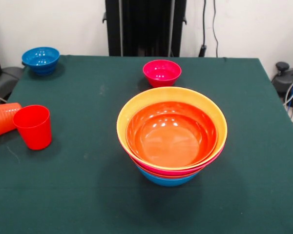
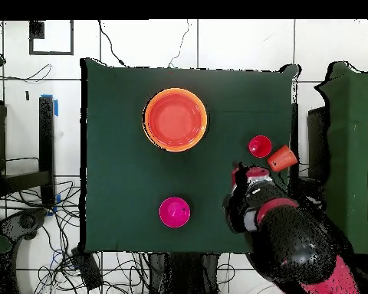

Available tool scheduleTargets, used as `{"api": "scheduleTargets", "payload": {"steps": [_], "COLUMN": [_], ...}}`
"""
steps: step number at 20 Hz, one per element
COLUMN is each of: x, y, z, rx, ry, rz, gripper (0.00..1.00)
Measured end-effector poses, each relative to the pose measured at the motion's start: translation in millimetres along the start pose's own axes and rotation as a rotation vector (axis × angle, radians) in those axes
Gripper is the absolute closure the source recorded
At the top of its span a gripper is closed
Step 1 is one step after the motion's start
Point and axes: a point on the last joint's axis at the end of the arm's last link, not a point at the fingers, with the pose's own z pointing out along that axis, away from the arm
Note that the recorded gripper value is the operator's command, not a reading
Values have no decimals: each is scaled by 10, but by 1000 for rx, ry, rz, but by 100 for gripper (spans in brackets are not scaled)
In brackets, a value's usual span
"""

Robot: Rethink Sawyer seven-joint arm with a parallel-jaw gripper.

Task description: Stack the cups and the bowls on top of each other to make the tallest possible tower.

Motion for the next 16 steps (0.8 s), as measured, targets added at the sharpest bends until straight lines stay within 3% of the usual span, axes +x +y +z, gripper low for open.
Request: {"api": "scheduleTargets", "payload": {"steps": [1, 9, 13, 16], "x": [-66, -351, -501, -567], "y": [-62, -352, -489, -603], "z": [-26, -67, -57, -9], "rx": [1, 19, 31, 49], "ry": [-2, -9, -14, -14], "rz": [27, 98, 107, 86], "gripper": [0, 0, 0, 0]}}
